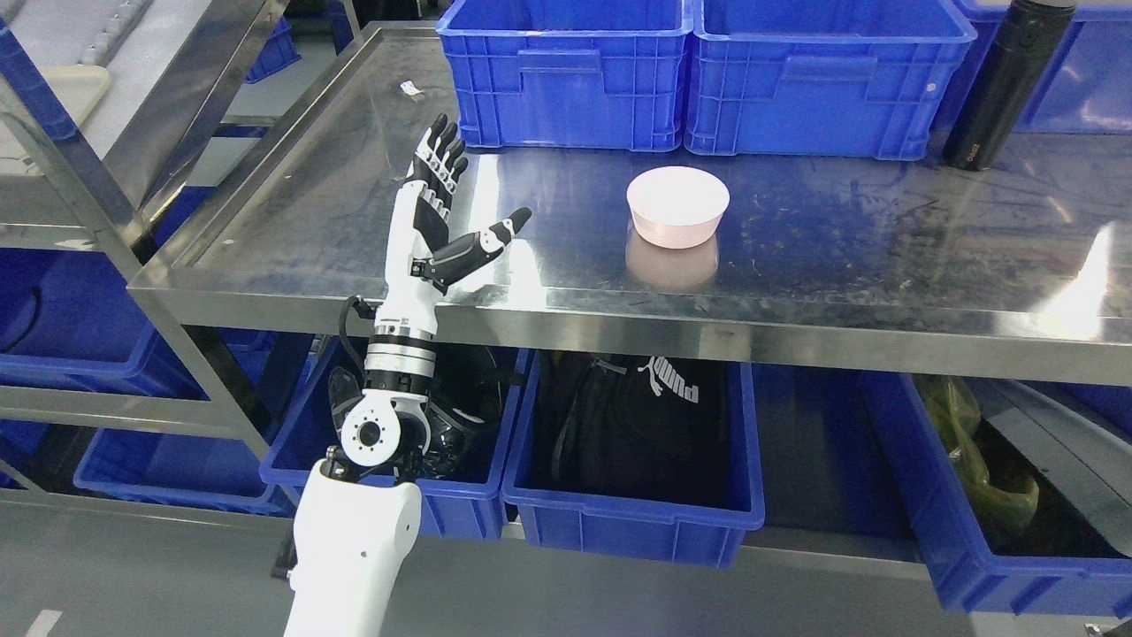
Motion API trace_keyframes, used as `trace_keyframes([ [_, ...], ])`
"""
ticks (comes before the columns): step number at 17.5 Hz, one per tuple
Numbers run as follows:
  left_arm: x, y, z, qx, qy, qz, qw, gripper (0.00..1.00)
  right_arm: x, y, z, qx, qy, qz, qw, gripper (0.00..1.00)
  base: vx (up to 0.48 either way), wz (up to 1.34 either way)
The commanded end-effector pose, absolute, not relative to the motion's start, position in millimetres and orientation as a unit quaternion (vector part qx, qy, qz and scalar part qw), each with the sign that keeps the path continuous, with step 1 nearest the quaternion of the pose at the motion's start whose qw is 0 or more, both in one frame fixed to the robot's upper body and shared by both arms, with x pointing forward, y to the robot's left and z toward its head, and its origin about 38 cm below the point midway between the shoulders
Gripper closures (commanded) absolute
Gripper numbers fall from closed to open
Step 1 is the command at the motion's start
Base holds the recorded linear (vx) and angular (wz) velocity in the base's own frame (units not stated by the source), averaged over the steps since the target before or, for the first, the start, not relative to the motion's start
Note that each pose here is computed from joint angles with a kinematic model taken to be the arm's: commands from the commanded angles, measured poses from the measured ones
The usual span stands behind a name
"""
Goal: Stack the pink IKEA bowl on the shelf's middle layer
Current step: 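Reach the left hand toward the pink bowl on the steel shelf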
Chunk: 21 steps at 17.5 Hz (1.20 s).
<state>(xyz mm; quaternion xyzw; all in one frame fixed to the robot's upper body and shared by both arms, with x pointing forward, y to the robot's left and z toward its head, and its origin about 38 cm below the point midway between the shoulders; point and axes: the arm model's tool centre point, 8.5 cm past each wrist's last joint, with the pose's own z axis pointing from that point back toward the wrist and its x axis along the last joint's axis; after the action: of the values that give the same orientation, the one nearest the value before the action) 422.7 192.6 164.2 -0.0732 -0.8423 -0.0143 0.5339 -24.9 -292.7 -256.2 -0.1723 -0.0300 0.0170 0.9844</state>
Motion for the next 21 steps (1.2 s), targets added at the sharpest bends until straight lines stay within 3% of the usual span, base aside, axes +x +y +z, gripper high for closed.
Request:
trace_keyframes([
  [1,407,168,182,-0.102,-0.856,-0.046,0.505,0.00,-19,-303.8,-255,-0.181,-0.039,0.020,0.983,0.00,0.000,0.00],
  [3,416,178,199,-0.087,-0.868,-0.046,0.487,0.00,-19,-303.8,-255,-0.181,-0.039,0.019,0.983,0.00,0.000,0.00],
  [6,441,233,255,0.070,-0.867,-0.239,0.432,0.00,-19,-303.8,-255,-0.181,-0.039,0.019,0.983,0.00,0.000,0.00],
  [8,458,239,289,0.142,-0.821,-0.363,0.417,0.01,-19,-303.8,-255,-0.181,-0.039,0.020,0.983,0.00,0.000,0.00],
  [11,470,196,300,0.215,-0.690,-0.588,0.364,0.06,-19,-303.8,-255,-0.181,-0.039,0.019,0.983,0.00,0.000,0.00],
  [16,482,143,263,0.267,-0.586,-0.693,0.323,0.09,-19,-303.8,-255,-0.181,-0.039,0.019,0.983,0.00,0.001,-0.01],
  [21,498,92,241,0.213,-0.529,-0.742,0.353,0.02,-19,-303.8,-255,-0.181,-0.039,0.019,0.983,0.00,0.008,-0.05],
])
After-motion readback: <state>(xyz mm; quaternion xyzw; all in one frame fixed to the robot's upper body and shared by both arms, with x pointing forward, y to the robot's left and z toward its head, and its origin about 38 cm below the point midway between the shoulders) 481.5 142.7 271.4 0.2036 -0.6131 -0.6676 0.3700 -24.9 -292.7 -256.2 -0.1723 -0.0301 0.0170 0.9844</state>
